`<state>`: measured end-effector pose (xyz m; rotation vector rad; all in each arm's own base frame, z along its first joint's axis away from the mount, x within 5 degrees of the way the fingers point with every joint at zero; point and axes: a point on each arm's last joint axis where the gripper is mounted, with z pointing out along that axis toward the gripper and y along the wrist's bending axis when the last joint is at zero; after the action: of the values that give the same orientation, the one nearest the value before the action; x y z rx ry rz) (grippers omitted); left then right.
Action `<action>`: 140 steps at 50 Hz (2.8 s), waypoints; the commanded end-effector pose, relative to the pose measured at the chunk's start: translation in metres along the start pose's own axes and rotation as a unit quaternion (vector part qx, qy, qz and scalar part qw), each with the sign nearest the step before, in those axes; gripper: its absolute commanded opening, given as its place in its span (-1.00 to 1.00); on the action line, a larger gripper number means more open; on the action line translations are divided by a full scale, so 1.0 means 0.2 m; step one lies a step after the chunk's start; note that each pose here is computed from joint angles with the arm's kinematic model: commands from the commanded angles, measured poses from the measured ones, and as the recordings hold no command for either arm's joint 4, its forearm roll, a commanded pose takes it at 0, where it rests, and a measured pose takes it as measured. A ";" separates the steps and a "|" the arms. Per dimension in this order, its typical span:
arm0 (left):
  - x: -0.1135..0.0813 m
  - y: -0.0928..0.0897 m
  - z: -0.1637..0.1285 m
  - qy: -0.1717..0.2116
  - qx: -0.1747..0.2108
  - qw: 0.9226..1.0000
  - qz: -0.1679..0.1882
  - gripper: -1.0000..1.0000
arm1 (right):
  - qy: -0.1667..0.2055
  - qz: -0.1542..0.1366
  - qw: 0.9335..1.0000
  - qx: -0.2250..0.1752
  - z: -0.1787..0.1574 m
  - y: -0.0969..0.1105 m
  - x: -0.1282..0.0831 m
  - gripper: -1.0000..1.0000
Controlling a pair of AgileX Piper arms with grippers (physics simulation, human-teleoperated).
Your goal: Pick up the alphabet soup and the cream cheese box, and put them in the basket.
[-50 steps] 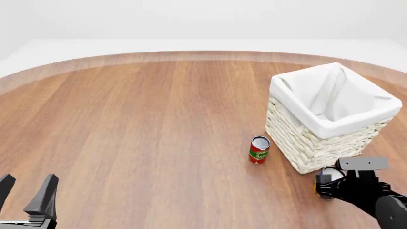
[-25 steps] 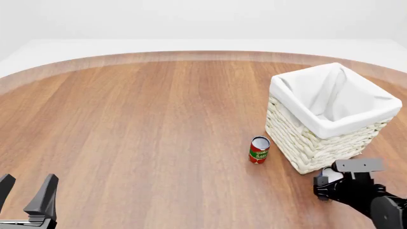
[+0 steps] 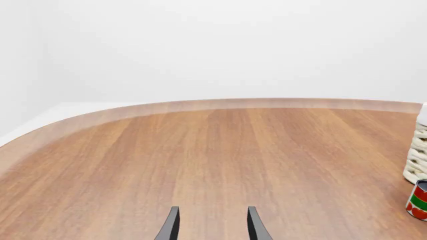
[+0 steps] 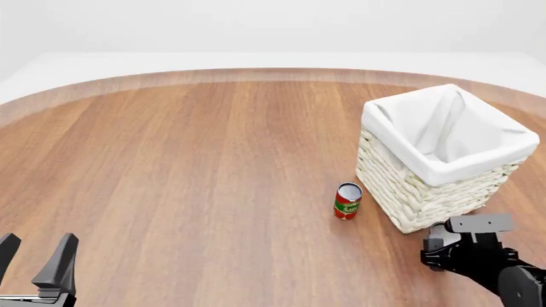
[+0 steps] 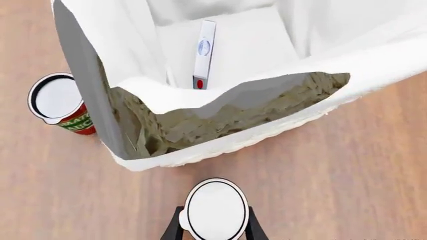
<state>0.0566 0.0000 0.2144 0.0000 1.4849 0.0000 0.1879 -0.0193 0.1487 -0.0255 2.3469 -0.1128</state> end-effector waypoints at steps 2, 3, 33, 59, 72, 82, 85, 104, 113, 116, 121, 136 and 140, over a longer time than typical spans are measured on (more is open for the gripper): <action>0.00 0.00 0.00 0.000 0.000 1.000 0.000 1.00 | -0.007 0.005 1.000 0.000 -0.05 0.00 -0.02 -1.00; 0.00 0.00 0.00 0.000 0.000 1.000 0.000 1.00 | -0.008 0.006 1.000 0.000 -0.05 0.00 -0.02 -1.00; 0.00 0.00 0.00 0.000 0.000 1.000 0.000 1.00 | -0.040 -0.002 0.999 0.004 -0.31 -0.01 -0.12 -1.00; 0.00 0.00 0.00 0.000 0.000 1.000 0.000 1.00 | -0.057 -0.017 0.998 0.015 -0.51 -0.06 -0.32 -1.00; 0.00 0.00 0.00 0.000 0.000 1.000 0.000 1.00 | -0.048 -0.029 0.998 0.017 -0.58 -0.07 -0.38 -1.00; 0.00 0.00 0.00 0.000 0.000 1.000 0.000 1.00 | -0.055 -0.036 0.998 0.023 -0.66 -0.08 -0.44 -1.00; 0.00 0.00 0.00 0.000 0.000 1.000 0.000 1.00 | -0.061 -0.038 0.997 0.025 -0.68 -0.09 -0.47 -1.00; 0.00 0.00 0.00 0.000 0.000 1.000 0.000 1.00 | -0.095 -0.055 0.994 0.025 -0.80 -0.10 -0.64 -1.00; 0.00 0.00 0.00 0.000 0.000 1.000 0.000 1.00 | -0.115 -0.055 0.991 0.026 -0.87 -0.10 -0.73 -1.00; 0.00 0.00 0.00 0.000 0.000 1.000 0.000 1.00 | -0.121 -0.058 0.991 0.026 -0.89 -0.10 -0.75 -1.00; 0.00 0.00 0.00 0.000 0.000 1.000 0.000 1.00 | -0.134 -0.052 0.989 0.028 -0.91 -0.11 -0.81 -1.00; 0.00 0.00 0.00 0.000 0.000 1.000 0.000 1.00 | -0.146 -0.056 0.987 0.024 -1.02 -0.10 -0.84 -1.00; 0.00 0.00 0.00 0.000 0.000 1.000 0.000 1.00 | -0.144 -0.058 0.988 0.021 -0.99 -0.10 -0.86 -1.00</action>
<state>0.0566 0.0000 0.2144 0.0000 1.4849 0.0000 0.1653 -0.0170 0.4017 -0.1592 2.0726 -0.2190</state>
